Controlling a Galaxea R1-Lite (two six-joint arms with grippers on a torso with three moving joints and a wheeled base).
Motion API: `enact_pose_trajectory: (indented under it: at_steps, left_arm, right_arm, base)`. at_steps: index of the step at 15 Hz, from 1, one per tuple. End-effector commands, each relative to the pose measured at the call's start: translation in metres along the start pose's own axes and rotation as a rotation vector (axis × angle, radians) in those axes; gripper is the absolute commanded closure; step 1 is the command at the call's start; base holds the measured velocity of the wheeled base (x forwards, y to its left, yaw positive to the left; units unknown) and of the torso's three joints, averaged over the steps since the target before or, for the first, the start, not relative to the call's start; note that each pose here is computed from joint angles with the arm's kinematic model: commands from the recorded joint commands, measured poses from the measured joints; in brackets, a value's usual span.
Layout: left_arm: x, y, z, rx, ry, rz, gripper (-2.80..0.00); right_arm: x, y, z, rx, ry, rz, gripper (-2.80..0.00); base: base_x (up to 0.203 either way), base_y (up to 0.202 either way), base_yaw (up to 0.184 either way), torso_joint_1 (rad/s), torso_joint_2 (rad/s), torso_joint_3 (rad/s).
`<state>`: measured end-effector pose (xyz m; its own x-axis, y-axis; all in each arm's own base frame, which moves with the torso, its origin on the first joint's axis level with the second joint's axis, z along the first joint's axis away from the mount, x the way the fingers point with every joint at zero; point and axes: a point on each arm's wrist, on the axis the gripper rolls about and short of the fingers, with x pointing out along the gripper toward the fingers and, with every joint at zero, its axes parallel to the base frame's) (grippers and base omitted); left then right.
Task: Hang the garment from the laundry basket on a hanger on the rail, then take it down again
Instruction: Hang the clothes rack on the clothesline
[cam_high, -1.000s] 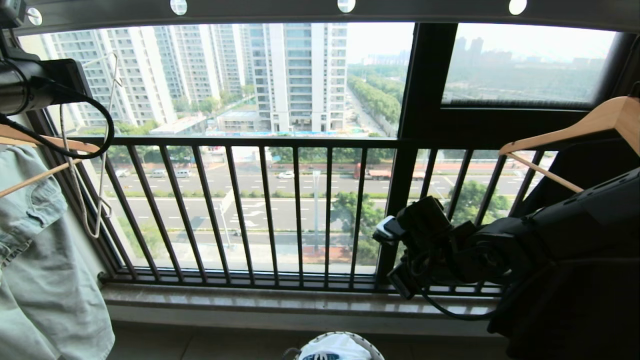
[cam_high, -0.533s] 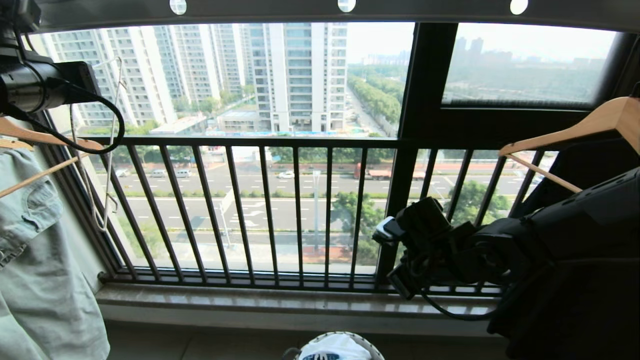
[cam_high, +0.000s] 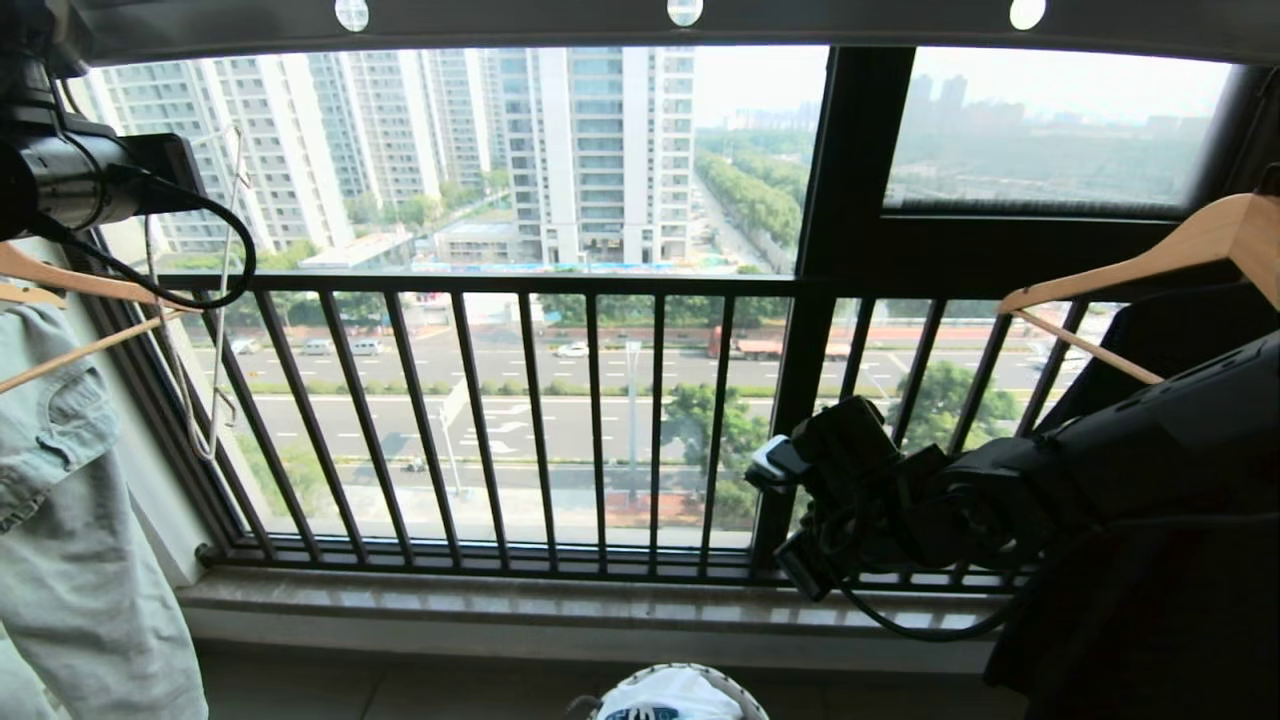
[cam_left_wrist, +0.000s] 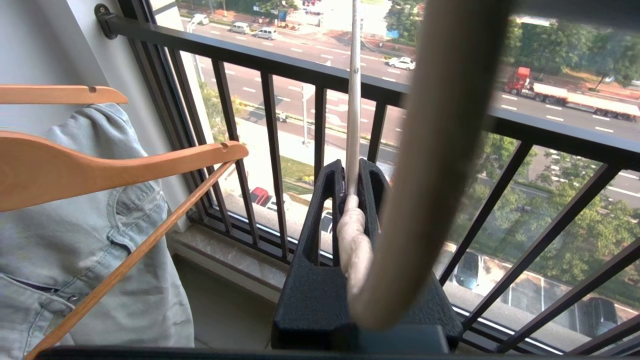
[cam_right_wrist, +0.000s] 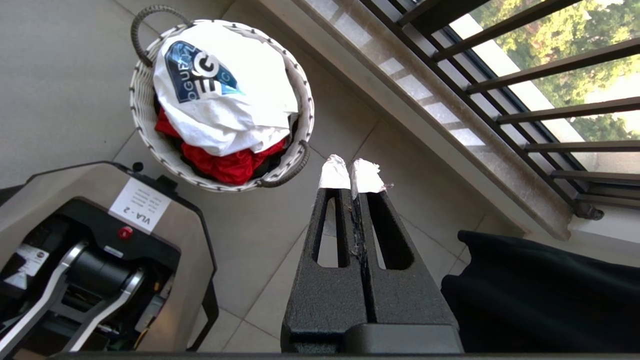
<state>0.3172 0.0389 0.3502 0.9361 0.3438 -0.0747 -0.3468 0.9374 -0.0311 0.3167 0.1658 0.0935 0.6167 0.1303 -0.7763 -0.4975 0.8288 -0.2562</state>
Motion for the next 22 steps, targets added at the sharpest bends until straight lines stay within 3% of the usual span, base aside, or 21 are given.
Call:
enact_pose_trajectory:
  at_steps: [1,11,12,18,22]
  left_arm:
    - [0.002,0.0,-0.003,0.002,0.01,0.002,0.0]
    - [-0.001,0.001,-0.005,0.004,0.019,0.004,0.0]
    - [-0.002,0.001,-0.004,0.003,0.015,0.004,-2.8]
    - [-0.015,0.002,0.005,0.0,-0.01,-0.002,-2.8]
    - [-0.066,0.005,0.018,0.016,0.043,-0.036,-2.8]
  right_arm:
    - [0.0,0.0,0.0,-0.002,0.001,-0.001,0.0]
    - [-0.001,-0.001,0.0,0.0,-0.003,-0.002,0.0]
    - [-0.002,-0.001,0.001,0.0,-0.005,-0.003,0.0]
    - [-0.007,-0.002,0.002,0.003,-0.019,-0.006,0.0]
    - [-0.013,-0.003,0.003,0.005,-0.032,-0.008,0.0]
  base:
    - [0.0,0.0,0.0,0.0,0.0,0.0]
    - [0.0,0.0,0.0,0.0,0.0,0.0]
    - [0.0,0.0,0.0,0.0,0.0,0.0]
    - [0.0,0.0,0.0,0.0,0.0,0.0]
    - [0.0,0.0,0.0,0.0,0.0,0.0]
